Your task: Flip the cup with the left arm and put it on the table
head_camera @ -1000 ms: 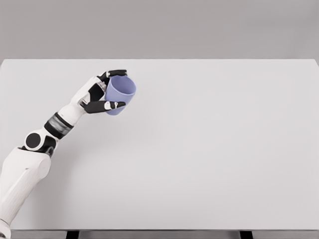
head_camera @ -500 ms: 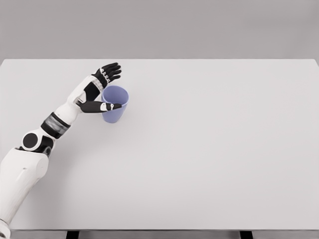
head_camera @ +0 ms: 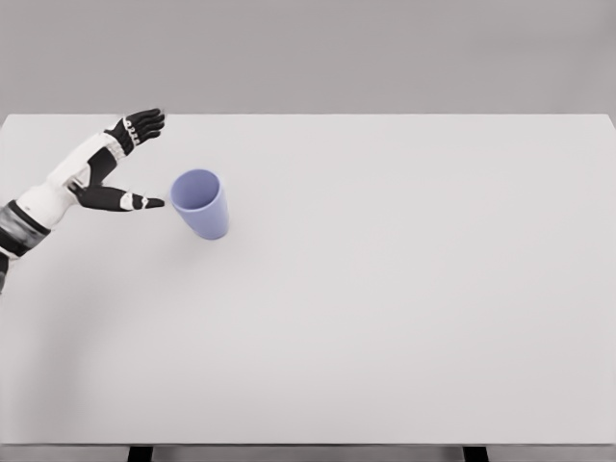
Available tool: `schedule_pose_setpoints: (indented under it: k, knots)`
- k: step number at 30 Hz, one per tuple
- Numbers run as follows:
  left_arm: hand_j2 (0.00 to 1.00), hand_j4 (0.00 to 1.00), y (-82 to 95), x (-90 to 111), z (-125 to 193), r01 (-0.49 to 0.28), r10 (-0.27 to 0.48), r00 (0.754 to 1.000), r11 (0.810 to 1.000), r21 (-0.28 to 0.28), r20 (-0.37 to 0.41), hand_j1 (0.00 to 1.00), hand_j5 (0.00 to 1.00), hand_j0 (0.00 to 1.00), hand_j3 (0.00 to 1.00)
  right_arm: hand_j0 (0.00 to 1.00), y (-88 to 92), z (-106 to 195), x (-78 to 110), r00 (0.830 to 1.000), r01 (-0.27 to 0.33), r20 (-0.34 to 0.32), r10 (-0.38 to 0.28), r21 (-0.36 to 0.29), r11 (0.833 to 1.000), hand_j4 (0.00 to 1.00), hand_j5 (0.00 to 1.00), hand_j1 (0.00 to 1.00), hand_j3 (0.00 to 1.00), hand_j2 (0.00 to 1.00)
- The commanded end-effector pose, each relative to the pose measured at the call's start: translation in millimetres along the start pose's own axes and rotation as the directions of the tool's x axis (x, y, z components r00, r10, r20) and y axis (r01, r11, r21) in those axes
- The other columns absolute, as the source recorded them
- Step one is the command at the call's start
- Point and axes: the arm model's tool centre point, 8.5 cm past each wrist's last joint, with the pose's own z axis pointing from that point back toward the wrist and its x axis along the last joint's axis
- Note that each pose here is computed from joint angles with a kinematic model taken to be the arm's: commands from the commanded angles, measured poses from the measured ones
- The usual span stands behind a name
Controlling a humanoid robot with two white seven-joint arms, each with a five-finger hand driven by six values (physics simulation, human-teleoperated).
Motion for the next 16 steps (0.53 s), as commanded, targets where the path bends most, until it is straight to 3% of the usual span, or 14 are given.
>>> schedule_pose_setpoints:
  k: [1, 5, 16]
  knots:
    - [1.0, 1.0, 8.8, -1, 13, 0.086, -0.09, 0.994, 0.995, -0.05, -0.07, 1.0, 1.0, 1.0, 1.0, 1.0, 0.0, 0, 0.0, 1.0, 0.0, 0.0, 0.0, 0.0, 1.0, 1.0, 1.0, 1.0, 1.0, 1.0]
    - [1.0, 1.0, 22.8, 0, 27, 0.129, -0.136, 0.984, 0.99, -0.06, -0.113, 1.0, 1.0, 1.0, 1.0, 1.0, 0.0, 0, 0.0, 1.0, 0.0, 0.0, 0.0, 0.0, 1.0, 1.0, 1.0, 1.0, 1.0, 1.0]
    - [1.0, 1.0, 17.0, -4, 29, 0.151, -0.163, 0.977, 0.984, -0.094, -0.137, 1.0, 1.0, 1.0, 1.0, 1.0, 0.1, 0, 0.0, 1.0, 0.0, 0.0, 0.0, 0.001, 1.0, 1.0, 1.0, 1.0, 1.0, 1.0]
